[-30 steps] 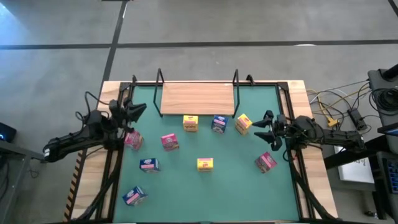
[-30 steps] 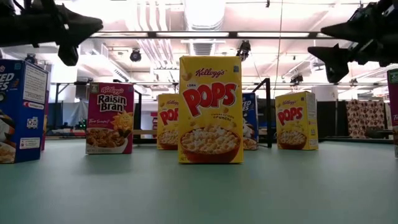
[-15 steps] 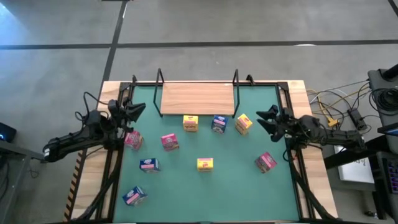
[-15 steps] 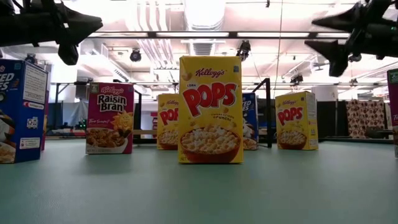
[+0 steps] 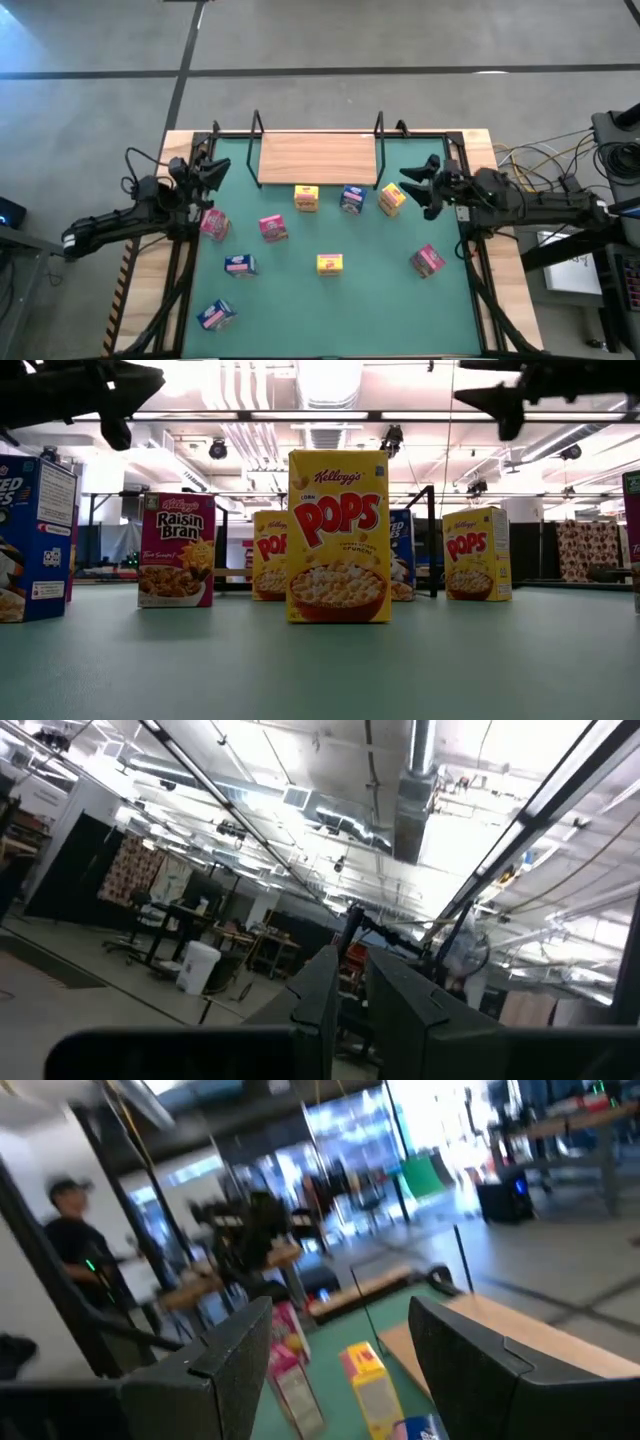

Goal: Stack cereal on shelf
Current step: Put the top right yellow cereal box on the shelf

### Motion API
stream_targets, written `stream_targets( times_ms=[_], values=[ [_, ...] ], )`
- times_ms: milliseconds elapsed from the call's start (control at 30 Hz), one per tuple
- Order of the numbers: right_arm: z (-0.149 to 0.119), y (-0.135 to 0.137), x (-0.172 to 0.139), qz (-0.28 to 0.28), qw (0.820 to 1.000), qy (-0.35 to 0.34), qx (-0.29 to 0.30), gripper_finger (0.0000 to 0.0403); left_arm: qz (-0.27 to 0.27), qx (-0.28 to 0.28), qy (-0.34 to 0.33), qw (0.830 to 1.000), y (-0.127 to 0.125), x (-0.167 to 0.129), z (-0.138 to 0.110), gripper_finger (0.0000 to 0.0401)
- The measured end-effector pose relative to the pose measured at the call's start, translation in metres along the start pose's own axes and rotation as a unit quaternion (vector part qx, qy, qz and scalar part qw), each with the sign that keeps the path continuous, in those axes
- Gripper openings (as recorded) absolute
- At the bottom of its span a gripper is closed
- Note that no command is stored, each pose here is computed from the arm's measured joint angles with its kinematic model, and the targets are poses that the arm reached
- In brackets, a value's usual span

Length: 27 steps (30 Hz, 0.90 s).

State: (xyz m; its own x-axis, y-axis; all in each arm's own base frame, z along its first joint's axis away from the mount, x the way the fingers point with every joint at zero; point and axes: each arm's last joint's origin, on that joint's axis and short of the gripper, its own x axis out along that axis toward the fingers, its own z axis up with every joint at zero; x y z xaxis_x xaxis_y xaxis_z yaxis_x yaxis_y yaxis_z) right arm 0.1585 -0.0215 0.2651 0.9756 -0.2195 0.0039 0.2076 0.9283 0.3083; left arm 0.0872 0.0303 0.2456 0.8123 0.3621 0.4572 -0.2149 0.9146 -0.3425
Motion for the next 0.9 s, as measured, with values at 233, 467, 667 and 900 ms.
stream_targets(
  times_ms=[233,467,667,900],
  values=[
    [0.027,0.013,0.038,-0.028,0.995,0.092,-0.023,0.0224,0.002,0.013,0.005,1.000,0.000,0.003,-0.002,0.0038],
    [0.044,0.025,0.068,-0.065,0.969,0.237,0.029,0.0224,-0.002,0.012,-0.006,1.000,0.000,0.002,0.001,0.0038],
    [0.053,0.038,0.081,-0.106,0.877,0.438,0.167,0.0224,-0.010,0.012,-0.010,1.000,-0.002,0.002,0.004,0.0038],
    [0.045,0.035,0.084,-0.290,0.744,0.583,0.150,0.0224,-0.010,0.012,-0.010,1.000,-0.002,0.002,0.004,0.0038]
  ],
)
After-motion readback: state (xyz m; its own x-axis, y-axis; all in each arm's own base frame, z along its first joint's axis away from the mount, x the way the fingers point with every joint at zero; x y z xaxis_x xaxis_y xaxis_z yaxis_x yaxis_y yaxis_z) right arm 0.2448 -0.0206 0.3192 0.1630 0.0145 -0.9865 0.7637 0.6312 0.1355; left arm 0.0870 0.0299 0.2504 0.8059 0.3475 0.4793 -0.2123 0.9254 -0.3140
